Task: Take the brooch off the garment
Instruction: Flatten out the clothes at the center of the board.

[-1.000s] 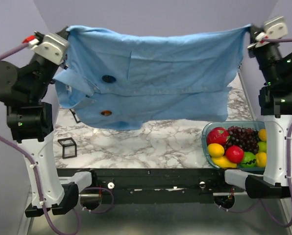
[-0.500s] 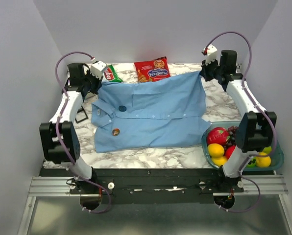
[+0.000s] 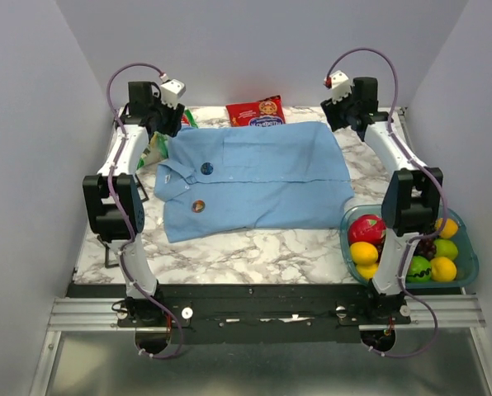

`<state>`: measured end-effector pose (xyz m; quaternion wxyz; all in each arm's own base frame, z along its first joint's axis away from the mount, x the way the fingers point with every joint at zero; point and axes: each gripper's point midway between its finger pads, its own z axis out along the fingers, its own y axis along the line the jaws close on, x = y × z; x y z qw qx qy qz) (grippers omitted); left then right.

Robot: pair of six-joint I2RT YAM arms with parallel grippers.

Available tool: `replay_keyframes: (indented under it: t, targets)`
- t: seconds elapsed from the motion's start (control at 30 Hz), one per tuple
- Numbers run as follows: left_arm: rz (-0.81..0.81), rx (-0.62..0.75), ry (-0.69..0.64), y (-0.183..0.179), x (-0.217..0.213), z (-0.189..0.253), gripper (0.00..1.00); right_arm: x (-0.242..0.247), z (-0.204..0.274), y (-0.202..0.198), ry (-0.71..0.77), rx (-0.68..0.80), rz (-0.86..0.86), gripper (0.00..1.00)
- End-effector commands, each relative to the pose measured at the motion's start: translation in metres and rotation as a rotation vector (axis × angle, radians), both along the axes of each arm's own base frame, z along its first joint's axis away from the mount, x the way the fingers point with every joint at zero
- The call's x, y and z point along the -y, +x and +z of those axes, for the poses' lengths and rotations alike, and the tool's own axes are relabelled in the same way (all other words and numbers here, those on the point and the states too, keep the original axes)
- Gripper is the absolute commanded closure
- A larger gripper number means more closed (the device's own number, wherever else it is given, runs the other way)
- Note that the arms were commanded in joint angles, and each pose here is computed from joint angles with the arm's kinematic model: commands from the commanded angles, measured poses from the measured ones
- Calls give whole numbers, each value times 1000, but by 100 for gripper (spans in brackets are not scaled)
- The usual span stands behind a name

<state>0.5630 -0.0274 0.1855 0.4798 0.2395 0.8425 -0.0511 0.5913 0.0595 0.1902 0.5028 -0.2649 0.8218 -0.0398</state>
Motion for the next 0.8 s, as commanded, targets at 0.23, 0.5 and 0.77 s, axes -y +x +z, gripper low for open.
replay_keyframes:
  t: [0.23, 0.5, 0.77]
  targets:
    - [-270, -351, -51, -189, 42, -52, 56, -42, -67, -194, -214, -348, 657, 43]
    - [-334, -611, 71, -241, 22, -132, 74, -27, -135, -205, -417, -502, 644, 53]
    - [-315, -744, 138, -266, 8, -169, 75, 26, -167, -192, -645, -610, 483, 59]
